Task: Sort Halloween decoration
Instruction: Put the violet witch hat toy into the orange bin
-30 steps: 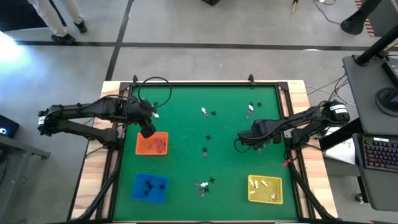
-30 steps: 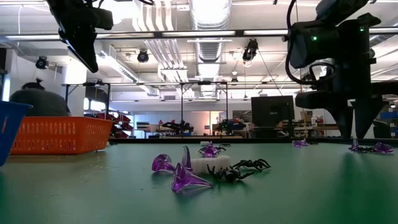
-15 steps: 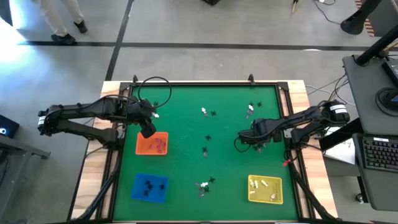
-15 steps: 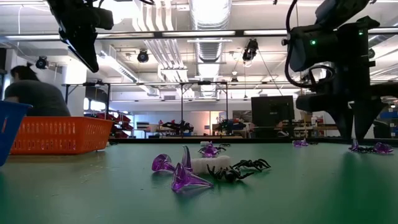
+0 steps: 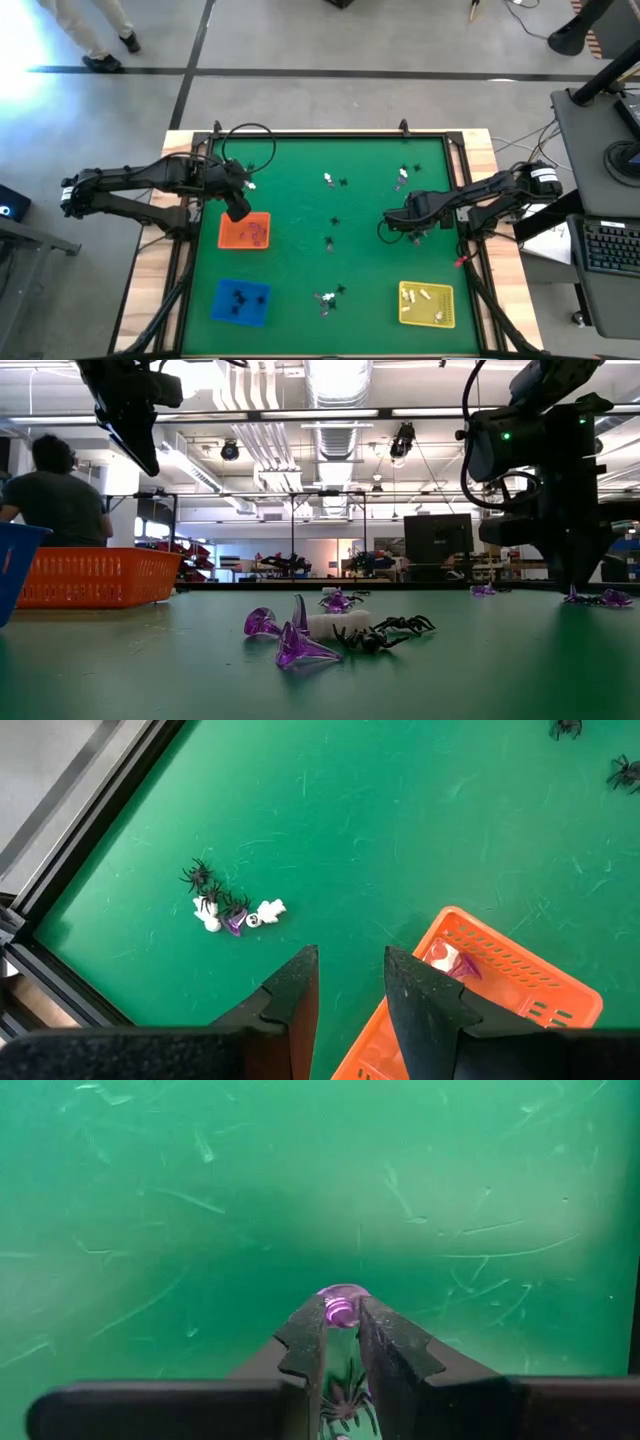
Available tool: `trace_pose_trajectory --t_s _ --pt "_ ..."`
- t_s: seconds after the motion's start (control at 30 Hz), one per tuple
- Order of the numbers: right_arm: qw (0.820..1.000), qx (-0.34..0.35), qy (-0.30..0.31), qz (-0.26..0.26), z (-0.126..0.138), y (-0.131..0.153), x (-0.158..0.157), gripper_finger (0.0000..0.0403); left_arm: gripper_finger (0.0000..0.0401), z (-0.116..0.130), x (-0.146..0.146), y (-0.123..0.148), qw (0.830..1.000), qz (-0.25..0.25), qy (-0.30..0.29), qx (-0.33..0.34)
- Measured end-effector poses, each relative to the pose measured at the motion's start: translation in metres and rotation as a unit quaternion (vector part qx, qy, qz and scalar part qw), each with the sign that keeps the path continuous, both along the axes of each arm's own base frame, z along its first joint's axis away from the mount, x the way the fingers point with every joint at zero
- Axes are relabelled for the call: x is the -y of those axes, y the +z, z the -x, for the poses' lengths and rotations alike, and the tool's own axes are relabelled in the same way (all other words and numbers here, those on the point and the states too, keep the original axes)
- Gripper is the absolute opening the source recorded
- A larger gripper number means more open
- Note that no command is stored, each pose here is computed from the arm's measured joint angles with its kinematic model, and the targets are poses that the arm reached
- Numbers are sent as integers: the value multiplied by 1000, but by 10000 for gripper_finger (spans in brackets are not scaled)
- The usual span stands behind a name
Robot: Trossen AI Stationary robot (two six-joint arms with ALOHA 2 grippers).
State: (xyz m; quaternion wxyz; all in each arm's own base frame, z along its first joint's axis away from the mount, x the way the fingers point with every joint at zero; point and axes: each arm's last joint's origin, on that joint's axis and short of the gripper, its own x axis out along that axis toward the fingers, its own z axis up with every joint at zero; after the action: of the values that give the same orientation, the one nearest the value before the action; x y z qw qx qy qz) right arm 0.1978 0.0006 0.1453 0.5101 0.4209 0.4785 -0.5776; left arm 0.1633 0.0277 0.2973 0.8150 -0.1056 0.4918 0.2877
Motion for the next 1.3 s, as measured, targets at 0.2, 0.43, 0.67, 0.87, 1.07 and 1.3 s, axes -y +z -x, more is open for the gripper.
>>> trace_pose_trajectory --t_s 0.2,0.43,0.67,0.87,1.07,1.3 --pt "1000 0 1 5 0 0 0 22 98 0 0 0 1000 0 0 2" --pt "1000 -2 7 10 0 0 1 9 98 0 1 0 1000 12 -6 3" --pt "999 22 23 5 -6 8 0 9 98 0 1 0 1000 16 -7 2" --pt "994 89 59 10 -28 27 0 9 98 1 2 1 1000 23 -13 6" --pt "964 241 104 51 -65 39 1 9 98 6 2 4 1000 21 -13 18" --pt "941 295 144 75 -98 49 0 9 98 10 3 7 999 20 -13 30"
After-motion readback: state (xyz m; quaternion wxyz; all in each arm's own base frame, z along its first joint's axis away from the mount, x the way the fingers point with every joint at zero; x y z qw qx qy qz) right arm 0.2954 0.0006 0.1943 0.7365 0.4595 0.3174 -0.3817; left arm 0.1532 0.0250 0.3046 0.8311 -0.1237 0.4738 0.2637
